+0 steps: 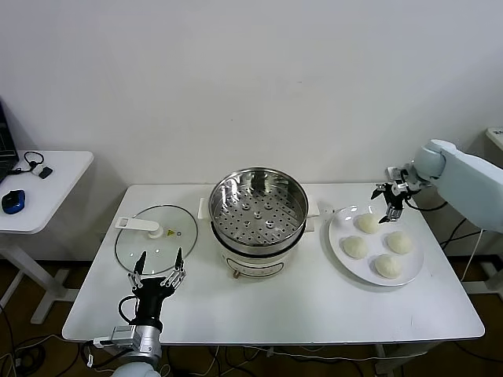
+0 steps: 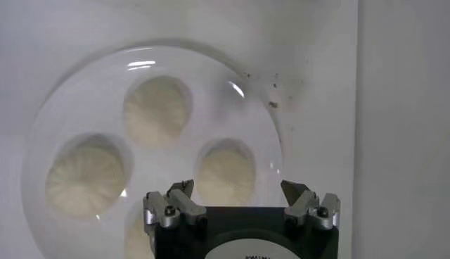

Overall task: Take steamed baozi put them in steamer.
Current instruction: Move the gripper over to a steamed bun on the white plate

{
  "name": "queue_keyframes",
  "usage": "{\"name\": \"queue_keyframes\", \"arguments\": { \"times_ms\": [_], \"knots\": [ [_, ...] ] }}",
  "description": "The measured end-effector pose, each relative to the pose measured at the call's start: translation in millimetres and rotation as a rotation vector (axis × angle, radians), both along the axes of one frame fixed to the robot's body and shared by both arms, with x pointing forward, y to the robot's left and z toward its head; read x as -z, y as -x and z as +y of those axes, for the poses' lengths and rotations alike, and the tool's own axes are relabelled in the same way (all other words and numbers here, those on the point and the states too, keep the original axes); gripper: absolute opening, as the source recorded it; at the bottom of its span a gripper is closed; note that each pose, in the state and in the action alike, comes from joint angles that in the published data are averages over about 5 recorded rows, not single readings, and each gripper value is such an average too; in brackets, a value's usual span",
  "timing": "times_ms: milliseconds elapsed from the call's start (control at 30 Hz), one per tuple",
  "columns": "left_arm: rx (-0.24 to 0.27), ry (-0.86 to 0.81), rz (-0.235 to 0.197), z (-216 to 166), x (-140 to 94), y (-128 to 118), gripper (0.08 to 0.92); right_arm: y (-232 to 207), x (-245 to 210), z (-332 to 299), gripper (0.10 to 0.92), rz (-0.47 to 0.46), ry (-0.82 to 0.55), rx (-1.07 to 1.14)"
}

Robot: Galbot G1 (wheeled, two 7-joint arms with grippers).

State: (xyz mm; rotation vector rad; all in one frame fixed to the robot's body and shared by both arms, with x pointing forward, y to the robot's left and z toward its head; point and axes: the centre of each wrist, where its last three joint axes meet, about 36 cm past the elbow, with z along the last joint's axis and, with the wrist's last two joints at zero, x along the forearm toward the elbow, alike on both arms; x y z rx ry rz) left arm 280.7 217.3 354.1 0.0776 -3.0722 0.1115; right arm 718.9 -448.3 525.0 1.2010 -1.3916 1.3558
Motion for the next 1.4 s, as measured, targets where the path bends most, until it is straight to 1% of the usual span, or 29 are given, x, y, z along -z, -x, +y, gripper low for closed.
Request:
{"name": "queue_keyframes", "arguments": {
  "times_ms": [200, 533, 900, 1300, 1400],
  "knots": [
    [-0.001, 0.000, 0.005, 1.0, 2.6, 0.0, 0.823, -8.4, 13.9, 5.3, 0.823, 0.029, 0.019, -0.006],
    [-0.003, -0.005, 0.011, 1.9, 7.9, 1.1, 0.823, -10.0, 36.3, 2.7, 0.823, 0.061, 0.043, 0.004],
    [-0.003, -0.008, 0.010, 1.6, 9.9, 1.8, 0.823, -9.3, 50.8, -1.4, 0.823, 0.069, 0.050, 0.028],
    [-0.009, -0.010, 0.006, 2.1, 12.3, 2.0, 0.823, -10.5, 55.5, -2.3, 0.822, 0.053, 0.055, 0.044],
    [-0.008, -0.010, 0.005, 2.0, 12.8, 1.9, 0.823, -10.4, 56.5, -2.5, 0.799, 0.054, 0.059, 0.046]
  ]
}}
